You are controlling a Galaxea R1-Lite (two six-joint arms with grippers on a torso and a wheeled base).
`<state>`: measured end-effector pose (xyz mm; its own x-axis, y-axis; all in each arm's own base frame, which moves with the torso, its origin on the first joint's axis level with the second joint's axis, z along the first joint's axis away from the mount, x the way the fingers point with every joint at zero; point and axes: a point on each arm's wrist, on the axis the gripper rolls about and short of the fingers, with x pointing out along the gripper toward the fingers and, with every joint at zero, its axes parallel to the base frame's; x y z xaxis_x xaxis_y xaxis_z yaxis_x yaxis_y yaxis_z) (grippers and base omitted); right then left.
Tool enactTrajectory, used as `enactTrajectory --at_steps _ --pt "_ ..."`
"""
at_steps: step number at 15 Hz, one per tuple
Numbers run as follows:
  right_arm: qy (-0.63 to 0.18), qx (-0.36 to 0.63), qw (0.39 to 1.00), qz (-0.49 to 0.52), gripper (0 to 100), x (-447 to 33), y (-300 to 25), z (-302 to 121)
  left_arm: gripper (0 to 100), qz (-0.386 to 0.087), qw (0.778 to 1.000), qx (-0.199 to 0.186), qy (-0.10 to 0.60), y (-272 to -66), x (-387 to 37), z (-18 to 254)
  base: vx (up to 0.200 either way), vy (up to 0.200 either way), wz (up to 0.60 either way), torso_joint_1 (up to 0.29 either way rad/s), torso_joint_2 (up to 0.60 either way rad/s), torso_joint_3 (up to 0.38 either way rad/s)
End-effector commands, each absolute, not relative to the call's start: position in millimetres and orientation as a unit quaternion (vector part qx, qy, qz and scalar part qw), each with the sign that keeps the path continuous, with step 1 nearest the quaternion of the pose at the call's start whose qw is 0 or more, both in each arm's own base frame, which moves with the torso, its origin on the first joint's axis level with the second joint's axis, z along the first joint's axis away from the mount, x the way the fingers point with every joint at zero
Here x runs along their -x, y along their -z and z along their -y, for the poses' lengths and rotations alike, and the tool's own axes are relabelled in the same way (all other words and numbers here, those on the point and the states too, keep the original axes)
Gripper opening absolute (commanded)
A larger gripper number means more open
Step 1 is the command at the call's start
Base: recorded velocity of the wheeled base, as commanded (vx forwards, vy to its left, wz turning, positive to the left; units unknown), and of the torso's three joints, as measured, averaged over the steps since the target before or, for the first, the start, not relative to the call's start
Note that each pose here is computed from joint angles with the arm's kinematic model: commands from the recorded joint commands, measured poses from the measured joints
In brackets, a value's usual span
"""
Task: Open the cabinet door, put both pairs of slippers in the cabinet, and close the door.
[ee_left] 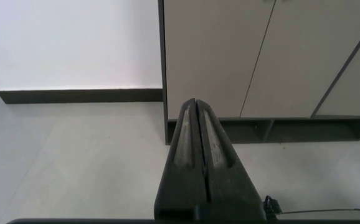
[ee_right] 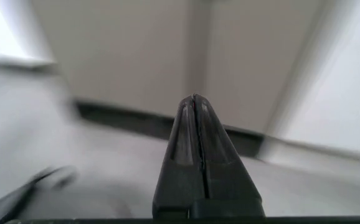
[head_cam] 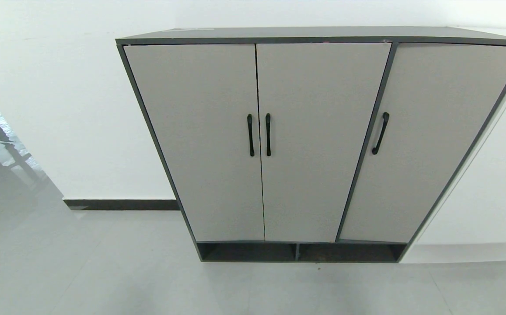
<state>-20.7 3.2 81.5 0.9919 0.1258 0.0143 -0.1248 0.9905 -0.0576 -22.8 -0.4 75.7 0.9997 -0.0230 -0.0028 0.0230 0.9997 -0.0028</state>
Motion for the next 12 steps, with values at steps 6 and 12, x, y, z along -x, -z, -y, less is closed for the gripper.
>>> enactTrajectory --at_steps 6,12 --pt "0.062 -0.037 0.997 0.004 0 23.1 -76.5 2.5 0 -0.002 1.000 0.001 0.011 -75.6 22.8 0.4 0.000 0.000 0.00 0.000 0.00 0.000" --pt "0.019 0.003 1.000 -0.009 0 21.3 -76.1 0.5 0 -0.002 1.000 0.001 0.012 -75.6 22.8 0.4 0.000 0.000 0.00 0.000 0.00 0.000"
